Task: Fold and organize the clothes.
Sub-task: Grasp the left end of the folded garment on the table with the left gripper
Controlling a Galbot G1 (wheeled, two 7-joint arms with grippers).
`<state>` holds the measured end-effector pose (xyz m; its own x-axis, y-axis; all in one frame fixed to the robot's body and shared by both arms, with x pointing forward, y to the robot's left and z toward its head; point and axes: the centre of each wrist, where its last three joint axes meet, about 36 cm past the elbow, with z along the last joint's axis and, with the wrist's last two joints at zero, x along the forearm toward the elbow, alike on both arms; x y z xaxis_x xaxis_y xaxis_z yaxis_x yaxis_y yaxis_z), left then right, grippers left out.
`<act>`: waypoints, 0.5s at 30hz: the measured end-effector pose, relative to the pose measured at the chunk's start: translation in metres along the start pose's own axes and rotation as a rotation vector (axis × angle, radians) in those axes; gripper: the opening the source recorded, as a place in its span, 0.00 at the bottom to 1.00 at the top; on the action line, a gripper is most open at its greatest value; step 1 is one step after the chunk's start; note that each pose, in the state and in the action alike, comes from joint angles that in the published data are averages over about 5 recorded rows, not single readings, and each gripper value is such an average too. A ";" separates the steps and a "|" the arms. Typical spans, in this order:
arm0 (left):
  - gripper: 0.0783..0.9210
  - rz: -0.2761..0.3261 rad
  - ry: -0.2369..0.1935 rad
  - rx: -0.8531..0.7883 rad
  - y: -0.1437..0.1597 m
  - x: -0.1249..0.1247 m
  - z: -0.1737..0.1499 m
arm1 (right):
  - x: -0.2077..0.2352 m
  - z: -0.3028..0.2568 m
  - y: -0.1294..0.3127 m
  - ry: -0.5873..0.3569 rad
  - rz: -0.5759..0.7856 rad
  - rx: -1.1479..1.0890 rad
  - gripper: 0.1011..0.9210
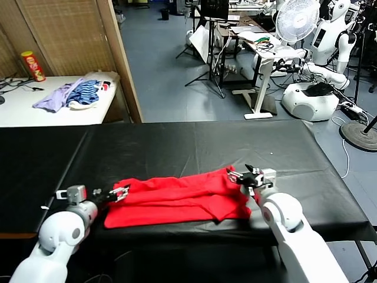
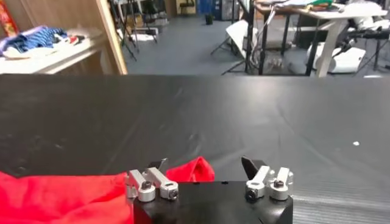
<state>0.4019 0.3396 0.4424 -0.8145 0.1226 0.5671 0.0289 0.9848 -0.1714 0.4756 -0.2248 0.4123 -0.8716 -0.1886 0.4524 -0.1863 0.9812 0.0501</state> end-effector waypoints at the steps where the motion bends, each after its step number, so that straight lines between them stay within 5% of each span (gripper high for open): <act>1: 0.43 -0.001 -0.001 0.000 0.000 -0.001 0.001 | -0.001 0.001 0.002 -0.004 0.006 -0.001 0.36; 5: 0.17 -0.020 -0.015 -0.013 0.000 -0.003 0.004 | -0.005 0.010 0.011 -0.033 0.059 0.006 0.10; 7: 0.09 -0.034 -0.038 -0.028 -0.001 -0.005 0.007 | -0.007 0.016 0.016 -0.058 0.094 0.018 0.04; 15: 0.06 -0.122 -0.181 -0.171 -0.008 -0.019 0.022 | -0.009 0.028 0.025 -0.105 0.083 0.009 0.03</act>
<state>0.4047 0.3269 0.4155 -0.9079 -0.0073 0.4190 0.0088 0.9993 0.0364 0.4657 -0.2000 0.3846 -0.9268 -0.1109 0.3589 -0.1157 0.9933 0.0082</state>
